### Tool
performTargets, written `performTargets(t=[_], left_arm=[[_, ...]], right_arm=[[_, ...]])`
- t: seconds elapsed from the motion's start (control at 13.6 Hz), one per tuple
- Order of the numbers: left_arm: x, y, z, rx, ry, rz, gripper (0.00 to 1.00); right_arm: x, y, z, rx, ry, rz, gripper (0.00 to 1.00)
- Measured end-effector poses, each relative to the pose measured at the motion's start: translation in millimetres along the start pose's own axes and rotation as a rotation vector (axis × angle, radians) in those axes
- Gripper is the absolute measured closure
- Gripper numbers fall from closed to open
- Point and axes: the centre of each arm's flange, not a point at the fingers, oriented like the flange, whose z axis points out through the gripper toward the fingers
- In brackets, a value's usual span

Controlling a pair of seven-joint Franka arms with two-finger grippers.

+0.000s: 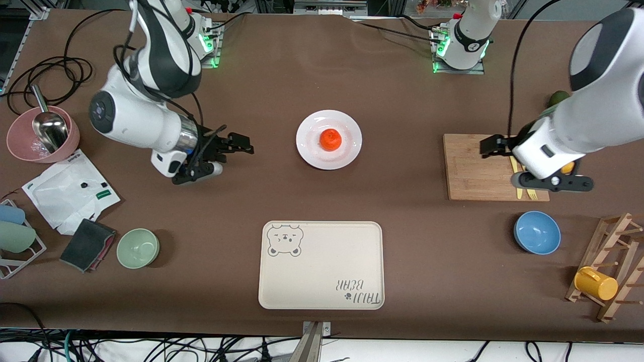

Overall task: Place orange and plate with both arms
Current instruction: 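Raise the left gripper back while the right gripper reaches the plate, then grasp the rim of the white plate with the right gripper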

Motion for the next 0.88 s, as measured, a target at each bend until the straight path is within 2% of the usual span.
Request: performTargets(t=[0.22,0.29,0.44,0.51,0.88], left_arm=[[-8.8,-28.3,-10.4,0.0,0.02,0.025,0.0],[-10.1,-39.6,-12.1,-0.009,0.055,0.004,0.0],[-15.9,-59.8,-10.6,-0.013,0.153,-0.029,0.0],[-23.4,-60.4,-8.1,-0.01,0.172,-0.029,0.0],[-50.6,-43.7,-4.8,0.002,0.175,-0.007,0.0]], right_arm=[[4.3,21.2,47.0,0.154,-0.022,0.001,0.0],[3.9,29.7,61.4,0.186,-0.016,0.001,0.0],[-3.0,40.8,89.8,0.217,0.0,-0.008,0.0],[-10.1,40.5,105.9,0.237,0.003,-0.01,0.0],[-61.8,31.6,175.8,0.331,0.044,0.02,0.0]])
